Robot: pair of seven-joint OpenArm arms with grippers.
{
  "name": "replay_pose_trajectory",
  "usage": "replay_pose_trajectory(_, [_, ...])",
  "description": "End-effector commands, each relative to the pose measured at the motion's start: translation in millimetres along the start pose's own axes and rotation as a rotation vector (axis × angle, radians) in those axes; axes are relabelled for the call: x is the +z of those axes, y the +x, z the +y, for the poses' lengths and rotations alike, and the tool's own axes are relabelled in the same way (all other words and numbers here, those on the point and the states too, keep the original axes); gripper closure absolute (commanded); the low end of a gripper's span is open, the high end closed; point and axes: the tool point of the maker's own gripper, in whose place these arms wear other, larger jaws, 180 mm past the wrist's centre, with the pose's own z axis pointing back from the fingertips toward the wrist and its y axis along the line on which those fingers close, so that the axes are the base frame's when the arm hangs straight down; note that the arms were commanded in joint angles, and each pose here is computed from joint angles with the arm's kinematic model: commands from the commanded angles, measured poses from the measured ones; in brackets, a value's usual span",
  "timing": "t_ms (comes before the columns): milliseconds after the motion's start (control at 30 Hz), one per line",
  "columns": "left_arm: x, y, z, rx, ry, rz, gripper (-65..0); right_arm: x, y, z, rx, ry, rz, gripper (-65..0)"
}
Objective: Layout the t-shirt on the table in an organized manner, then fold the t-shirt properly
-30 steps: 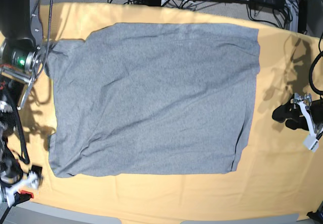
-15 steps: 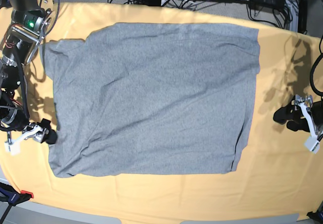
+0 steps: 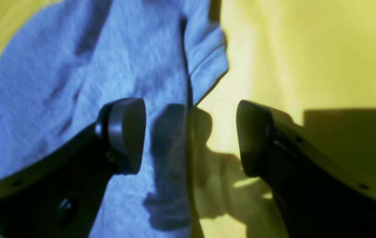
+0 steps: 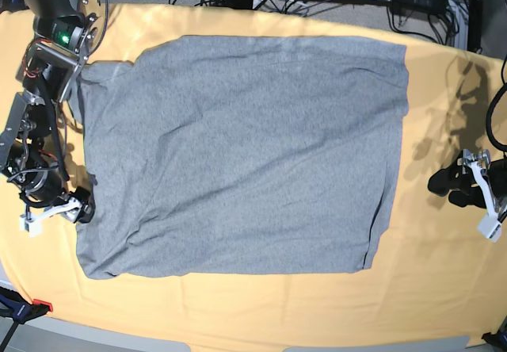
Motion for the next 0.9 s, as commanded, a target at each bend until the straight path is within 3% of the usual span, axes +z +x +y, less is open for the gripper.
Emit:
replay_pose_trajectory(0, [14.9, 21.1, 3.8, -0.026, 0.018, -0.058, -44.3, 4.4, 36.2, 4.6, 0.007, 0.022, -0.086, -43.1])
replay_pose_trajectory(267, [14.6, 17.8, 3.6, -0.026, 0.017, -0.040, -44.3, -20.9, 47.3, 1.9, -0.109, 0.036, -0.058, -43.2])
replay_pose_trajectory(433, [14.6, 17.3, 3.2, -0.024, 0.015, -0.037, -44.3, -24.1, 48.7, 8.5, -0.102, 0.067, -0.053, -43.2])
replay_pose_trajectory(500, [14.6, 16.8, 3.2, -0.024, 0.015, -0.035, -44.3, -24.0, 48.8, 2.4, -0.102, 0.036, -0.053, -43.2])
replay_pose_trajectory(600, [14.6, 16.8, 3.2, -0.024, 0.015, -0.034, -44.3, -23.0, 45.1, -25.7, -0.110, -0.119, -0.046, -43.2])
replay_pose_trajectory(867, [14.6, 16.9, 3.1, -0.024, 0.014, -0.035, -44.3, -24.4, 38.5, -25.7, -0.099, -0.107, -0.053, -43.2])
